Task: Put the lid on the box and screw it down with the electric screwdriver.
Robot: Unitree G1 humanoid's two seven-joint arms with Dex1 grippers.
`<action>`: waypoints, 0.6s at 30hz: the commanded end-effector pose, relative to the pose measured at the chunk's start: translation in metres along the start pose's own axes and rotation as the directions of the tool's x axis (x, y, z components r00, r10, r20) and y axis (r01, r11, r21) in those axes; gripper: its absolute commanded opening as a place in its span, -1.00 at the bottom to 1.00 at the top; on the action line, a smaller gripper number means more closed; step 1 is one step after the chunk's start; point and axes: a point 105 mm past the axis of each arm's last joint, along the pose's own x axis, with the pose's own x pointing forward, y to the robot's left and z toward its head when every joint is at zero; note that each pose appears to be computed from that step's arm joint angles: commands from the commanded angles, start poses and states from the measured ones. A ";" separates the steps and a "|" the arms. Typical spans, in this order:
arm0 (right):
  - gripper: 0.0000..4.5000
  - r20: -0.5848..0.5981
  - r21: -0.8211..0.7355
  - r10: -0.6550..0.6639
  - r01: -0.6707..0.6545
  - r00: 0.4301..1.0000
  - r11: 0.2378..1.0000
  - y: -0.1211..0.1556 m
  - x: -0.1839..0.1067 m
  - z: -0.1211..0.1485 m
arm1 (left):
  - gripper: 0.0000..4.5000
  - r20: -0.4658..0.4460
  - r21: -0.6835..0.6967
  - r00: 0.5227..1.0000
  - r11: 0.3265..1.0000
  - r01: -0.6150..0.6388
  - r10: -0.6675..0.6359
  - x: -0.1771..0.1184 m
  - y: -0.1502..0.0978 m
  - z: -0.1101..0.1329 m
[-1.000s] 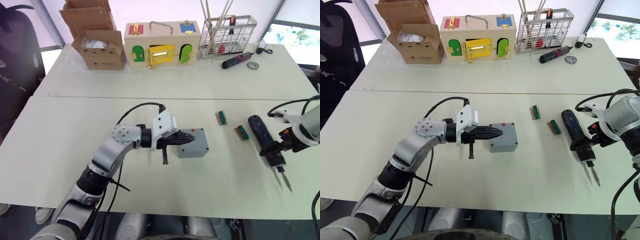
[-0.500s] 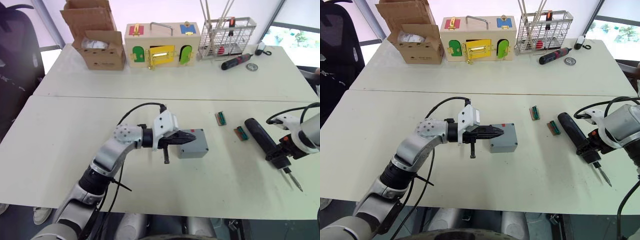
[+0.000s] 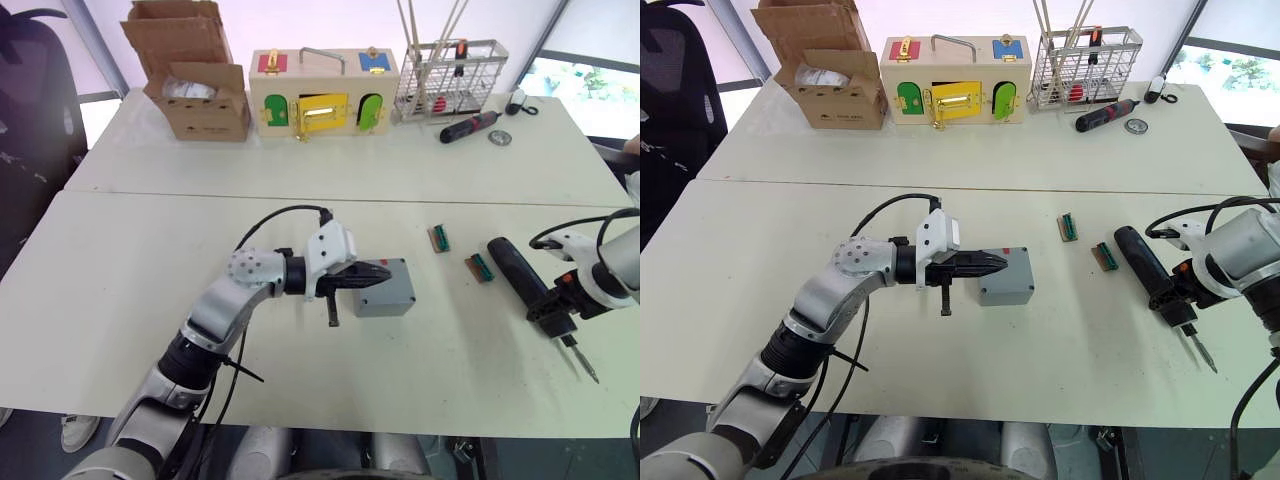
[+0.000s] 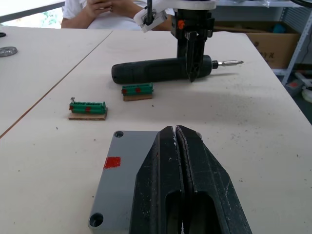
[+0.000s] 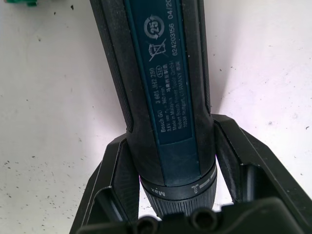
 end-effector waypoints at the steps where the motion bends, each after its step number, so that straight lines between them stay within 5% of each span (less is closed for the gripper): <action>1: -0.17 -0.025 0.020 0.046 -0.045 0.999 0.999 0.003 0.014 -0.004 | -1.00 0.028 0.038 0.999 0.999 0.020 -0.021 0.003 -0.001 0.010; 5: -0.17 0.022 0.029 0.039 -0.040 0.999 0.999 -0.002 0.004 0.003 | -1.00 0.027 0.040 0.999 0.999 0.031 -0.032 0.004 0.000 0.010; 11: -0.17 0.326 0.123 0.047 -0.092 0.944 0.988 -0.007 -0.050 0.056 | -1.00 0.019 0.039 0.999 0.999 0.038 -0.039 0.002 0.001 0.008; 14: -0.17 0.599 0.172 0.016 -0.148 0.801 0.974 -0.012 -0.102 0.088 | -1.00 0.004 0.048 0.999 0.998 0.050 -0.051 0.001 0.005 0.008; 17: -0.17 0.732 0.188 -0.018 -0.178 0.681 0.966 -0.012 -0.126 0.101 | -1.00 -0.004 0.054 0.998 0.997 0.063 -0.063 -0.002 0.007 0.009; 18: -0.17 0.818 0.176 -0.043 -0.178 0.573 0.968 -0.010 -0.142 0.109 | -1.00 -0.007 0.054 0.997 0.996 0.072 -0.072 -0.003 0.009 0.011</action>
